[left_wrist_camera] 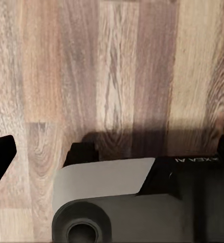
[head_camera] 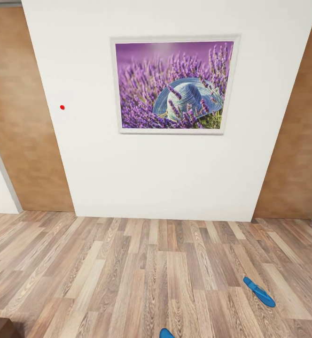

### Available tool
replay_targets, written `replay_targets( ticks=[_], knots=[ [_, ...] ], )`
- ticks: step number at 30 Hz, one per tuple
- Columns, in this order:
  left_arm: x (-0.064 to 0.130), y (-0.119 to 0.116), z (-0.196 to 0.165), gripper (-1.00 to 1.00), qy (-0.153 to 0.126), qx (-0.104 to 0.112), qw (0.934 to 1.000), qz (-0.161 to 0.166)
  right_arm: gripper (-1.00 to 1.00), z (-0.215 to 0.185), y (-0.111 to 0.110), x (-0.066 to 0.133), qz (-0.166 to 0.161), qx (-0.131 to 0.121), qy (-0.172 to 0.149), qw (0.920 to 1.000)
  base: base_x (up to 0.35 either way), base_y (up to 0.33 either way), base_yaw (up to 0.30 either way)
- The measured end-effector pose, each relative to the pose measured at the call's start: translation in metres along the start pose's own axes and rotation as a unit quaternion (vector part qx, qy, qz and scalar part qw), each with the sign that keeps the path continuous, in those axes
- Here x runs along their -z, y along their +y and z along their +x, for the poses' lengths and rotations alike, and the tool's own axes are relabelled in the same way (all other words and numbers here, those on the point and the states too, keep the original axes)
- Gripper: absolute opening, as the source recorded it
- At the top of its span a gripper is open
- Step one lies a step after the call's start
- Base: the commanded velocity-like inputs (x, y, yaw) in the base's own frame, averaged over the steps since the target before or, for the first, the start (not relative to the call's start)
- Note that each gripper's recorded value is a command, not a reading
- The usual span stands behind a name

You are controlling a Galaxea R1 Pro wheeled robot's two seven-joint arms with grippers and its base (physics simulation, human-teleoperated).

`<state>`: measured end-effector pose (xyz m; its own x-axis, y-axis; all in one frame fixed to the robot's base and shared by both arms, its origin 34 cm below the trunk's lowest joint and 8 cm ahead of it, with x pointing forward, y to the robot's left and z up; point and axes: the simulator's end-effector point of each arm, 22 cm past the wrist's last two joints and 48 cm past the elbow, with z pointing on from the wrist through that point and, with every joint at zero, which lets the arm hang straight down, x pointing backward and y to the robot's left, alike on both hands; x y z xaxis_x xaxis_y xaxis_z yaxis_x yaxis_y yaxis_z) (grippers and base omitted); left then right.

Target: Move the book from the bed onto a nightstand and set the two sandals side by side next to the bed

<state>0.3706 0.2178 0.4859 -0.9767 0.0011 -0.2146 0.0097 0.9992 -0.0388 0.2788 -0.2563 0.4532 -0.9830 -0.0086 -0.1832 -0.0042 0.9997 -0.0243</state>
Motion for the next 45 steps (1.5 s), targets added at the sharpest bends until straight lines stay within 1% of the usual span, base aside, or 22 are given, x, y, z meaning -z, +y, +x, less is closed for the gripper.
replay_targets(
  ticks=[1, 2, 3, 4, 5, 6, 7, 11, 12, 13, 14, 18, 21, 22, 24, 26, 33, 45],
  knots=[
    [0.005, 0.0, -0.036, 1.0, -0.009, 0.0, 1.0, 0.0, 1.0, -0.034, -0.003, 0.002, 0.006, 0.001, -0.006, 1.0, 0.0, 0.0, 0.0],
    [0.013, 0.0, -0.082, 1.0, -0.035, -0.001, 0.9994, 0.0, 1.0, -0.051, -0.004, 0.003, 0.009, 0.001, -0.013, 0.9999, 0.0, 0.0, 0.0],
    [0.014, 0.001, -0.089, 1.0, -0.037, -0.001, 0.9993, 0.0, 1.0, -0.066, -0.005, 0.004, 0.01, 0.001, -0.019, 0.9998, 0.0, 0.0, 0.0],
    [0.022, 0.003, -0.122, 1.0, -0.053, 0.0, 0.9986, -0.002, 1.0, -0.098, -0.008, 0.008, 0.014, 0.0, -0.036, 0.9993, 0.0, 0.0, 0.0],
    [0.029, 0.004, -0.147, 1.0, -0.066, 0.0, 0.9978, -0.002, 1.0, -0.119, -0.009, 0.01, 0.016, 0.0, -0.047, 0.9988, 0.0, 0.0, 0.0],
    [0.038, 0.007, -0.175, 1.0, -0.075, 0.002, 0.9971, -0.004, 1.0, -0.153, -0.011, 0.016, 0.02, -0.001, -0.067, 0.9976, 0.0, 0.0, 0.0],
    [0.044, 0.008, -0.191, 1.0, -0.081, 0.003, 0.9967, -0.004, 1.0, -0.173, -0.012, 0.02, 0.022, -0.001, -0.079, 0.9967, 0.0, 0.0, 0.0],
    [0.06, 0.009, -0.226, 1.0, -0.09, 0.006, 0.9959, -0.004, 1.0, -0.225, -0.015, 0.033, 0.025, -0.004, -0.112, 0.9934, 0.0, 0.0, 0.0],
    [0.067, 0.01, -0.24, 1.0, -0.099, 0.008, 0.995, -0.003, 1.0, -0.24, -0.016, 0.037, 0.025, -0.005, -0.123, 0.9921, 0.0, 0.0, 0.0],
    [0.078, 0.01, -0.259, 1.0, -0.115, 0.018, 0.9932, 0.0, 1.0, -0.258, -0.016, 0.043, 0.023, -0.009, -0.14, 0.9899, 0.0, 0.0, -0.005],
    [0.082, 0.009, -0.266, 1.0, -0.121, 0.022, 0.9924, 0.002, 1.0, -0.266, -0.016, 0.045, 0.022, -0.01, -0.15, 0.9884, 0.0, 0.009, -0.015],
    [0.084, 0.005, -0.271, 1.0, -0.124, 0.035, 0.9916, 0.011, 1.0, -0.282, -0.015, 0.052, 0.02, -0.013, -0.169, 0.9853, -0.001, 0.182, -0.095],
    [0.083, 0.002, -0.27, 1.0, -0.126, 0.04, 0.9912, 0.015, 1.0, -0.284, -0.016, 0.052, 0.019, -0.015, -0.172, 0.9847, -0.043, 0.259, -0.18],
    [0.082, 0.0, -0.272, 1.0, -0.132, 0.046, 0.9899, 0.02, 1.0, -0.285, -0.016, 0.053, 0.018, -0.015, -0.175, 0.9843, -0.074, 0.275, -0.242],
    [0.08, -0.001, -0.27, 1.0, -0.132, 0.049, 0.9898, 0.022, 1.0, -0.286, -0.016, 0.053, 0.018, -0.016, -0.176, 0.9841, -0.075, 0.277, -0.256],
    [0.074, -0.002, -0.263, 1.0, -0.129, 0.051, 0.99, 0.023, 1.0, -0.286, -0.016, 0.053, 0.018, -0.016, -0.177, 0.9839, -0.037, 0.28, -0.275],
    [0.071, -0.002, -0.26, 1.0, -0.133, 0.052, 0.9895, 0.023, 1.0, -0.287, -0.016, 0.054, 0.018, -0.015, -0.178, 0.9837, -0.011, 0.286, -0.254],
    [0.068, -0.003, -0.258, 1.0, -0.129, 0.051, 0.99, 0.023, 1.0, -0.287, -0.017, 0.053, 0.021, -0.016, -0.181, 0.9831, 0.008, 0.29, -0.028]
  ],
)
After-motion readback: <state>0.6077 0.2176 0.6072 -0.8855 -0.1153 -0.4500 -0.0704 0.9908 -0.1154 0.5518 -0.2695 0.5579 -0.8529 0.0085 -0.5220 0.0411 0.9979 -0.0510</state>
